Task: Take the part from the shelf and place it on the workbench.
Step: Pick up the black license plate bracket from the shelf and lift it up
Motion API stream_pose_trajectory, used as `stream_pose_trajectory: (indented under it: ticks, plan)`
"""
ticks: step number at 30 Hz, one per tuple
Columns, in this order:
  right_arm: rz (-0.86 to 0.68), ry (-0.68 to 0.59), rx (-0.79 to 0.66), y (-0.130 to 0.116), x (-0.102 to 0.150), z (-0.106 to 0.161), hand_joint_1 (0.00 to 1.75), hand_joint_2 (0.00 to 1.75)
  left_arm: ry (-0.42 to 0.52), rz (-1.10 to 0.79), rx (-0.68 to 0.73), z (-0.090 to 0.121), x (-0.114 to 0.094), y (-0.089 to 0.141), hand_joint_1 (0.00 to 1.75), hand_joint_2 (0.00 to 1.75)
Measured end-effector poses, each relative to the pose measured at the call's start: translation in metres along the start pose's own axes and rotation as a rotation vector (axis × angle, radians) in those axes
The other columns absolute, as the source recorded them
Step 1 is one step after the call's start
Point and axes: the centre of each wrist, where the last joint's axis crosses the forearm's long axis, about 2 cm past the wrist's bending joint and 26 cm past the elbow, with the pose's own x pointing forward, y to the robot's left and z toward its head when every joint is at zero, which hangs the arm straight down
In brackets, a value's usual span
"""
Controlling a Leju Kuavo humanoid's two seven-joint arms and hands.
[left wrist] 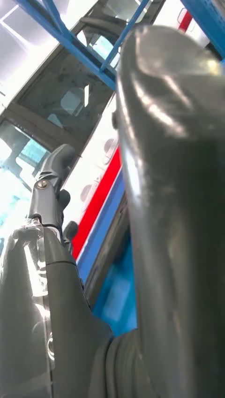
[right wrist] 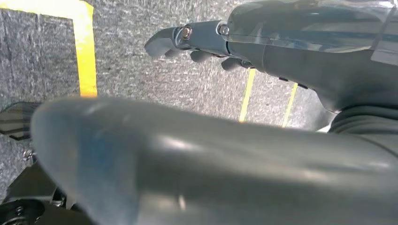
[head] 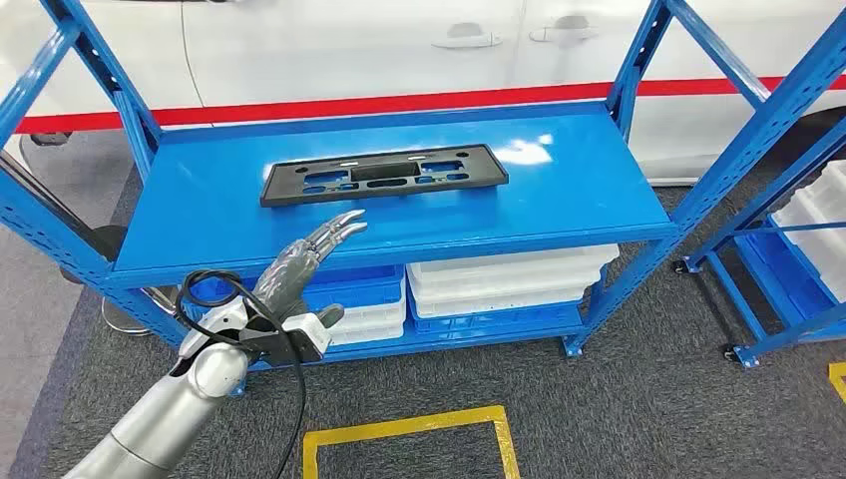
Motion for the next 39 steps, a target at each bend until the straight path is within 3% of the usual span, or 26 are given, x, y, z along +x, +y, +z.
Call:
stream_pose_trajectory:
  ticks: [39]
  plan:
    - [0.033, 0.001, 0.001, -0.0002, 0.0033, 0.0002, 0.0, 0.0, -0.01, 0.009, -0.012, 0.0048, 0.007, -0.0082, 0.0, 0.0]
